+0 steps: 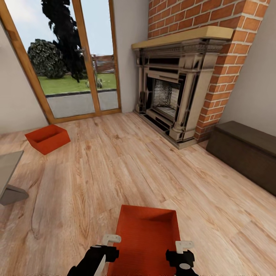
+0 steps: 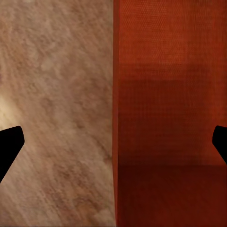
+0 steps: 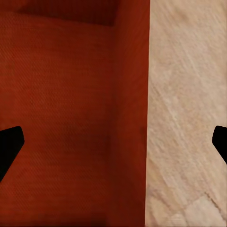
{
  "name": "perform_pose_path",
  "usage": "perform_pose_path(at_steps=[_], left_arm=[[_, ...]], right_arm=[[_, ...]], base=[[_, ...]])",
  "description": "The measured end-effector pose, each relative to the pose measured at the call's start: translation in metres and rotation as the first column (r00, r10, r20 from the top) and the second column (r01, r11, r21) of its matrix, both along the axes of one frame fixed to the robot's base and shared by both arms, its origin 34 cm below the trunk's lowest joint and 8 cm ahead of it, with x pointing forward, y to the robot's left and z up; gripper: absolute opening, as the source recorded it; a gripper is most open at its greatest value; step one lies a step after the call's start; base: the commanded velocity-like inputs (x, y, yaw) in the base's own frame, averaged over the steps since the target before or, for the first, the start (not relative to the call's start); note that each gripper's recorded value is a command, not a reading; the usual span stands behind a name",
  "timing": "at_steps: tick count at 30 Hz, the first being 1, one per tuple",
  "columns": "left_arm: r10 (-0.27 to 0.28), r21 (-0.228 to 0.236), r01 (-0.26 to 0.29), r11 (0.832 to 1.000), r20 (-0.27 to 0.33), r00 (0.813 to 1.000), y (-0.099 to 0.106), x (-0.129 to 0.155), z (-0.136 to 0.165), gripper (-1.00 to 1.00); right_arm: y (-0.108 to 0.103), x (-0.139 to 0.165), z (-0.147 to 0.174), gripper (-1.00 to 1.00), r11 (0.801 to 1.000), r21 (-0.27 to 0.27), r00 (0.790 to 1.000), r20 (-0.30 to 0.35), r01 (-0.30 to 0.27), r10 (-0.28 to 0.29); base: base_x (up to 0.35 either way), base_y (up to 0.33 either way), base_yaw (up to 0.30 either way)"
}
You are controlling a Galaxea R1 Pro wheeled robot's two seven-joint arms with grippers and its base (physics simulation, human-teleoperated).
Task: Move the two storage containers from the living room to the garage. In the garage, place one container on the floor and stack the other container on top of it (either order is fine).
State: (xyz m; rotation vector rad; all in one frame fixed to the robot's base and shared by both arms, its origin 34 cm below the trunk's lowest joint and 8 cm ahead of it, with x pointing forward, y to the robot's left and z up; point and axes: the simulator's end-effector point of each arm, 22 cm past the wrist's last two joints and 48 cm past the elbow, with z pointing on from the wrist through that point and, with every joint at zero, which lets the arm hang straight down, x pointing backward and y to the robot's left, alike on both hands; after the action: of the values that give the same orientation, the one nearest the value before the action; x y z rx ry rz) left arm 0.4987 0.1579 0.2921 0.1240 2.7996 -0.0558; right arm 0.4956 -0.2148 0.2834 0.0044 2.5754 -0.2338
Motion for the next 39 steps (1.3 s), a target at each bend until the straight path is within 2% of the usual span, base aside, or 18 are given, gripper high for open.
perform_pose_path(at_steps=[39], left_arm=[[-0.001, 0.0, 0.001, 1.0, -0.046, 0.999, 0.0, -0.014, -0.017, 1.0]], right_arm=[[-0.001, -0.013, -0.017, 1.0, 1.0, -0.001, 0.999, -0.041, 0.001, -0.001]], base=[[0.0, 0.0, 0.0]])
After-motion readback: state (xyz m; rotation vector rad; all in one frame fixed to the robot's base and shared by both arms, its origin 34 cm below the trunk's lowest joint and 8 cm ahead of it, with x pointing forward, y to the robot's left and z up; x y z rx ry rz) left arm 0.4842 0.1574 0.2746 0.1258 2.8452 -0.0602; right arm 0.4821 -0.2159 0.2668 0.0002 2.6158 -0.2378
